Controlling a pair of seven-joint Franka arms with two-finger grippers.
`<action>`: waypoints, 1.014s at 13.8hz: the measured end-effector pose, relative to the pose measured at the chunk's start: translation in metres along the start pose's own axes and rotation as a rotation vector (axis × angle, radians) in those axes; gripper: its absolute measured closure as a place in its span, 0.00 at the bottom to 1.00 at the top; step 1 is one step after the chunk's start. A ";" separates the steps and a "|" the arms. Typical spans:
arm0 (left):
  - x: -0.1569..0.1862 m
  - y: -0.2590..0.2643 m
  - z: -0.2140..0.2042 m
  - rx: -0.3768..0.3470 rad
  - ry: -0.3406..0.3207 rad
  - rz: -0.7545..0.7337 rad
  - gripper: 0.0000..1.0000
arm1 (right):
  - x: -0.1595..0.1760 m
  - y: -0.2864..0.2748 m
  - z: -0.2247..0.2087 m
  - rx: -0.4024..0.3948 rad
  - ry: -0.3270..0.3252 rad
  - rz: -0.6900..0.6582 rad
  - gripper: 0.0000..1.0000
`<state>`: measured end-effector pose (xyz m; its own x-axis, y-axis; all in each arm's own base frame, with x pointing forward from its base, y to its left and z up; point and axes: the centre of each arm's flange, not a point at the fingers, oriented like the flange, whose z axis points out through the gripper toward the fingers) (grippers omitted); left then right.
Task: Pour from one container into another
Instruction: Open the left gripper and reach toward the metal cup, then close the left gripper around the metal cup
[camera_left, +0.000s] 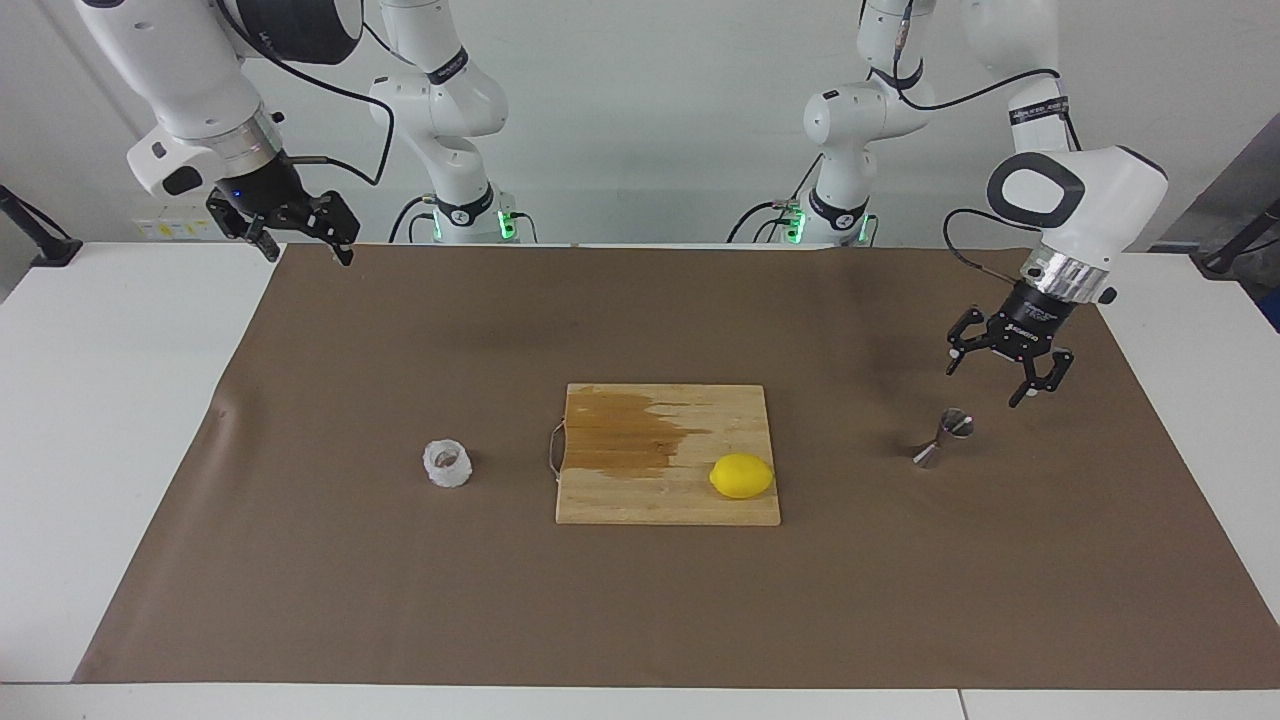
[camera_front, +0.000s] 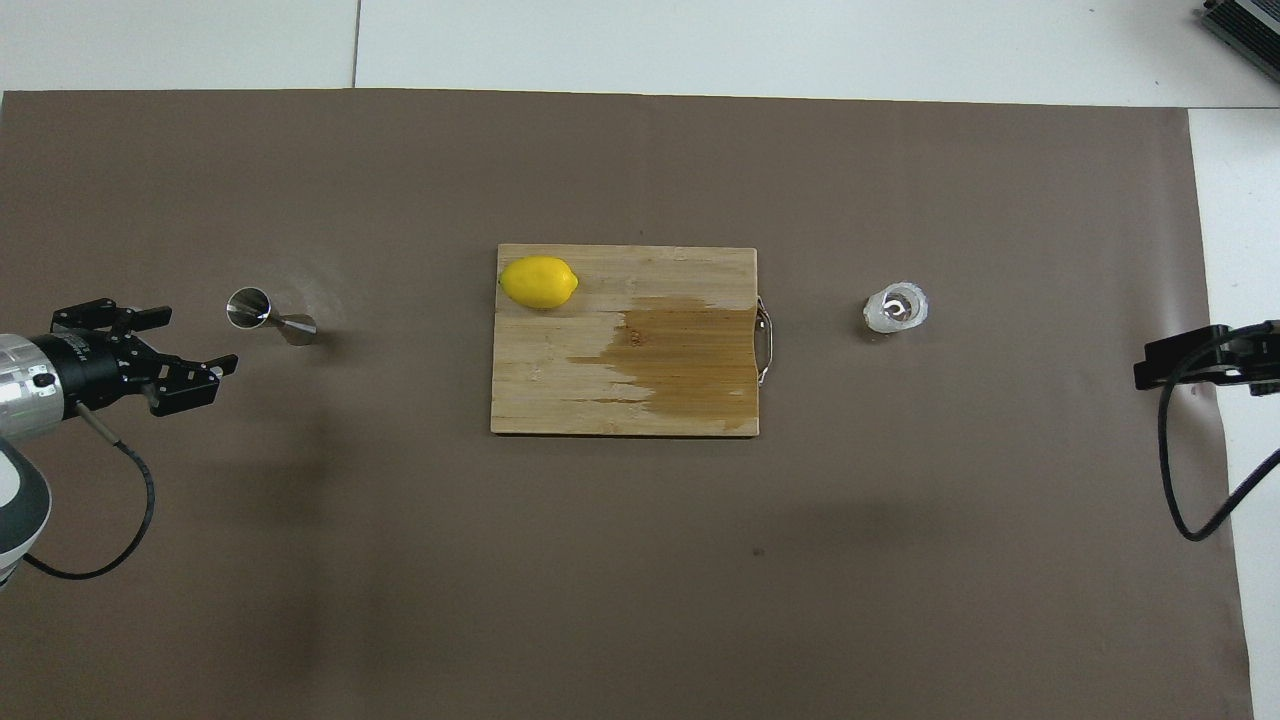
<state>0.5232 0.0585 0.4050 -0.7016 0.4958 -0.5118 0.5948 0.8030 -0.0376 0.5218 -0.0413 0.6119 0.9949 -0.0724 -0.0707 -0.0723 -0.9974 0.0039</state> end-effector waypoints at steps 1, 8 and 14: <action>-0.003 -0.003 0.004 -0.016 -0.013 -0.023 0.00 | 0.000 0.000 0.000 0.000 0.000 0.000 0.00; -0.008 -0.014 0.033 -0.085 -0.057 -0.106 0.00 | 0.000 0.000 0.000 0.000 0.000 0.000 0.00; -0.013 -0.025 0.050 -0.115 -0.092 -0.149 0.00 | 0.000 0.000 0.000 0.000 0.000 0.000 0.00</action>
<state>0.5371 0.0155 0.3699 -0.7367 0.3405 -0.5842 0.4347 0.9003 -0.0235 0.5218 -0.0413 0.6119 0.9949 -0.0724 -0.0707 -0.0723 -0.9974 0.0039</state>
